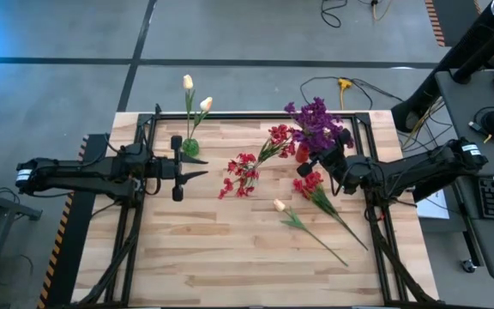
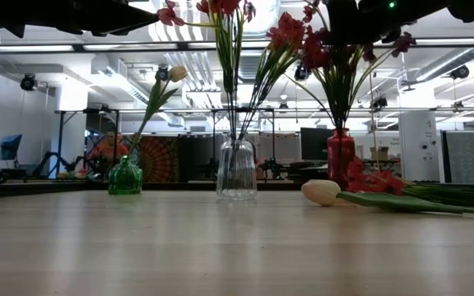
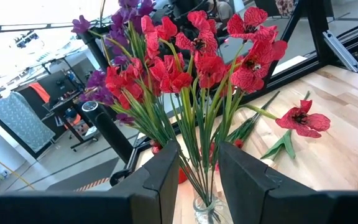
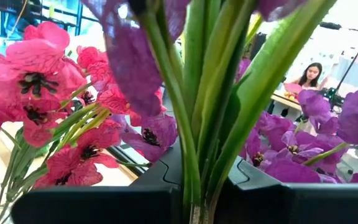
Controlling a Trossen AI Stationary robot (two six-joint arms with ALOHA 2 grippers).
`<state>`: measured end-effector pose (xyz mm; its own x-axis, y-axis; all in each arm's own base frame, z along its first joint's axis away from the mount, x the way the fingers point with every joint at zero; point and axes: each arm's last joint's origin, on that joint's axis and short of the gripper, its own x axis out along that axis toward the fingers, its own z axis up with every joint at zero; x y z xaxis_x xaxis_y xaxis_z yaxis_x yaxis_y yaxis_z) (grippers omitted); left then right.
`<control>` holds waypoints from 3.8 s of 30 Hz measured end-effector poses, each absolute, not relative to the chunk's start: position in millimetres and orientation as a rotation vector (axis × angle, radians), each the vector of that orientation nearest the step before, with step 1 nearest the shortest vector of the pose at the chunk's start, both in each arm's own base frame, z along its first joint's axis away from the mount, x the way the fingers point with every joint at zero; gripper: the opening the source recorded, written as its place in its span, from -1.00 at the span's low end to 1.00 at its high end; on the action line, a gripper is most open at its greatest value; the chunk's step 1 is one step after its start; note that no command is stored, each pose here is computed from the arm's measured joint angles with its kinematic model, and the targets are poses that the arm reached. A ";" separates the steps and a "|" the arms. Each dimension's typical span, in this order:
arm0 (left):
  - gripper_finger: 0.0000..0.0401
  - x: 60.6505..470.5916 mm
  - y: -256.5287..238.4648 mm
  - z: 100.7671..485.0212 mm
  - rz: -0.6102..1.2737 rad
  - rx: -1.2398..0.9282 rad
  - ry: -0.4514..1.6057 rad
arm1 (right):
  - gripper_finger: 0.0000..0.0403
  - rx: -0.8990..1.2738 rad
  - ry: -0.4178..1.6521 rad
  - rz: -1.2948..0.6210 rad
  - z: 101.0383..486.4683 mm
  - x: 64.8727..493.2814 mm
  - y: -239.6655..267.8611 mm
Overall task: Sort flowers into vase by color
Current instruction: Put the violet flowers into the red vase
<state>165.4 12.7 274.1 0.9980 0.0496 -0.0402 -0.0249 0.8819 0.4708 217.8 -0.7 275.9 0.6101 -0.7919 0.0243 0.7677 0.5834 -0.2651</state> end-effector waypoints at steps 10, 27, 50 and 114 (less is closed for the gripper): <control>-0.53 165.4 12.7 274.3 0.039 0.486 0.051 | -0.86 -0.250 0.110 -0.961 275.2 216.5 -1.6; -0.53 165.5 12.7 274.3 0.039 0.486 0.050 | -0.86 -0.240 0.138 -0.957 270.5 216.4 -1.6; -0.53 165.5 12.7 279.1 0.046 0.470 0.023 | -0.86 -0.279 0.090 -0.875 310.7 219.8 19.0; -0.80 303.9 -242.6 319.0 0.203 0.390 0.315 | -0.86 0.062 0.443 -0.315 405.4 159.3 92.6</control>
<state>303.9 -242.6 319.0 0.9315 0.2533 -0.2610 -0.1334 0.9056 0.4026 159.3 92.6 405.4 0.8561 -0.2862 -0.4303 0.3128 0.9498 -0.0093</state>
